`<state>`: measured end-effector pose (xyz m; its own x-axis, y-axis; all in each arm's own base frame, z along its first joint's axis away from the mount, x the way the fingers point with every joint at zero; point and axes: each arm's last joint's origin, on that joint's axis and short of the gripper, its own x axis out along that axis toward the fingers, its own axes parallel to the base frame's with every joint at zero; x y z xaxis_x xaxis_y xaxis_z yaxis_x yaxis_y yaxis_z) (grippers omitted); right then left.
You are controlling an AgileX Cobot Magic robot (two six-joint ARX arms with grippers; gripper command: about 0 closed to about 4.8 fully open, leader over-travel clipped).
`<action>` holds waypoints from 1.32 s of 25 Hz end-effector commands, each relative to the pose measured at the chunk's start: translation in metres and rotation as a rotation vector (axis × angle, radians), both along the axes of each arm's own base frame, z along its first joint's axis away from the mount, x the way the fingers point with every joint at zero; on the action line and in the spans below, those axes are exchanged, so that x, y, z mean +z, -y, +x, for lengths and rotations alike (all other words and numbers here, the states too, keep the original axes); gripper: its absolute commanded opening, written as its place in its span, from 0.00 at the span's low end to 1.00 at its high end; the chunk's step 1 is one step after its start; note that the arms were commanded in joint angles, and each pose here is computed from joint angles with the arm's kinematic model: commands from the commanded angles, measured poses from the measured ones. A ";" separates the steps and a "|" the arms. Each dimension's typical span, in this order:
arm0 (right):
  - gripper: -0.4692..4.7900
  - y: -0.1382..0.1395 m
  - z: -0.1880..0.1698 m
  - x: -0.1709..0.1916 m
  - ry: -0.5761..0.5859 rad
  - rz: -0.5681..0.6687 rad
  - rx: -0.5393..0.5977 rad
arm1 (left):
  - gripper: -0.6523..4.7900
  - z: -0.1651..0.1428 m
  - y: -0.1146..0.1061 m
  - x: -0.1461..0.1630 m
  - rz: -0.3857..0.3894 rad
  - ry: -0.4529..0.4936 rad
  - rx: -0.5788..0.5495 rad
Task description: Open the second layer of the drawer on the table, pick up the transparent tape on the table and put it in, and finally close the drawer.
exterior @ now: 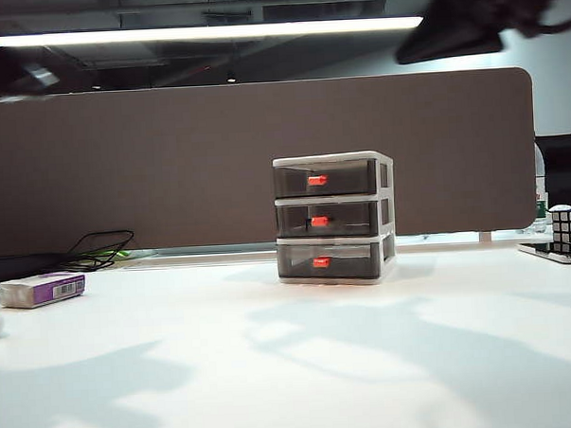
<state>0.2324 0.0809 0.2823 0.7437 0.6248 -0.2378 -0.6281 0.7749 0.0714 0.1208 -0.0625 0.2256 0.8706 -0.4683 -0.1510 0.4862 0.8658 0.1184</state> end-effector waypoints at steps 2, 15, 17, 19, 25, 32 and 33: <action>0.08 0.013 -0.039 -0.044 0.015 0.034 -0.089 | 0.11 -0.021 -0.012 -0.023 -0.118 0.066 0.051; 0.08 0.033 -0.088 -0.122 -0.043 0.016 -0.290 | 0.11 -0.034 -0.019 -0.057 -0.250 0.074 0.047; 0.08 0.035 -0.090 -0.127 -0.043 0.004 -0.329 | 0.11 -0.034 -0.019 -0.058 -0.247 0.069 0.048; 0.08 0.036 -0.092 -0.131 -0.041 0.003 -0.341 | 0.11 -0.034 -0.019 -0.058 -0.240 0.072 0.048; 0.08 0.039 -0.103 -0.141 -0.024 0.069 -0.348 | 0.11 -0.034 -0.018 -0.058 -0.237 0.072 0.033; 0.08 0.044 -0.116 -0.134 0.019 0.067 -0.347 | 0.11 -0.035 -0.017 -0.057 -0.204 0.093 -0.032; 0.08 0.044 -0.119 -0.135 0.017 0.058 -0.346 | 0.11 -0.035 -0.017 -0.056 -0.200 0.102 -0.034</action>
<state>0.1165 0.0374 0.1530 0.9229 0.3536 -0.1522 -0.3368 0.9331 0.1256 0.0857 -0.0461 0.1664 0.8576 -0.5142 0.0120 0.5143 0.8570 -0.0329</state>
